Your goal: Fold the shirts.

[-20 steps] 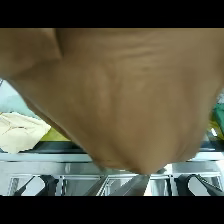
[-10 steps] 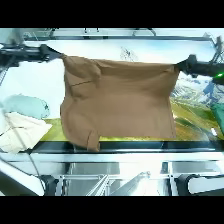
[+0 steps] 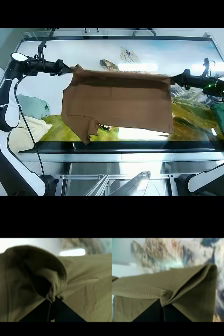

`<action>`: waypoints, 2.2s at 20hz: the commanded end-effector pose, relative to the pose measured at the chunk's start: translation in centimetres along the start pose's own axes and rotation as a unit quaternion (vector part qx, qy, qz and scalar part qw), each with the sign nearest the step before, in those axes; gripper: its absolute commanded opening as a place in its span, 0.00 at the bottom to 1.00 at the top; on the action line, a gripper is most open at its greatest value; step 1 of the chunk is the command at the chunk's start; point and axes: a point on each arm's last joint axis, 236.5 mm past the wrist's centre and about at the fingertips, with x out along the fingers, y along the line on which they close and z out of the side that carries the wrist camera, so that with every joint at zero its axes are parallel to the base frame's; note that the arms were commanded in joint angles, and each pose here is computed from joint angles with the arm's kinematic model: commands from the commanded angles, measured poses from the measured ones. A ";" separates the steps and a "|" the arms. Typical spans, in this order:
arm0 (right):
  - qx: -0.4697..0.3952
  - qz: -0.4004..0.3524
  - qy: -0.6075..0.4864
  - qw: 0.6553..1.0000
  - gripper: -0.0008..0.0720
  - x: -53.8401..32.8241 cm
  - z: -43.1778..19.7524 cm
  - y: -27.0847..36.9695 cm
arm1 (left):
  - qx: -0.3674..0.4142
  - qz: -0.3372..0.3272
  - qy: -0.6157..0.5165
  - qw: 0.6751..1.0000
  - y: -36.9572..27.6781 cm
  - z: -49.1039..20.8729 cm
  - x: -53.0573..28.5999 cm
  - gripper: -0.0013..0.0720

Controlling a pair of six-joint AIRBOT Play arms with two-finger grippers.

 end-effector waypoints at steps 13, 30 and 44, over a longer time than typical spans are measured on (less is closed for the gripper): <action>0.051 0.011 0.118 0.992 0.34 0.1 -6.0 -2.0 | -0.061 0.026 0.157 0.985 2.3 -7.9 1.3 0.47; 0.107 -0.208 0.194 0.953 0.36 -11.4 -22.5 -8.4 | -0.264 0.020 0.165 0.950 2.0 -22.6 -10.4 0.49; 0.098 -0.113 0.222 0.963 0.50 -6.0 -24.4 -4.7 | -0.295 0.049 0.154 0.942 2.1 -28.5 -8.6 0.49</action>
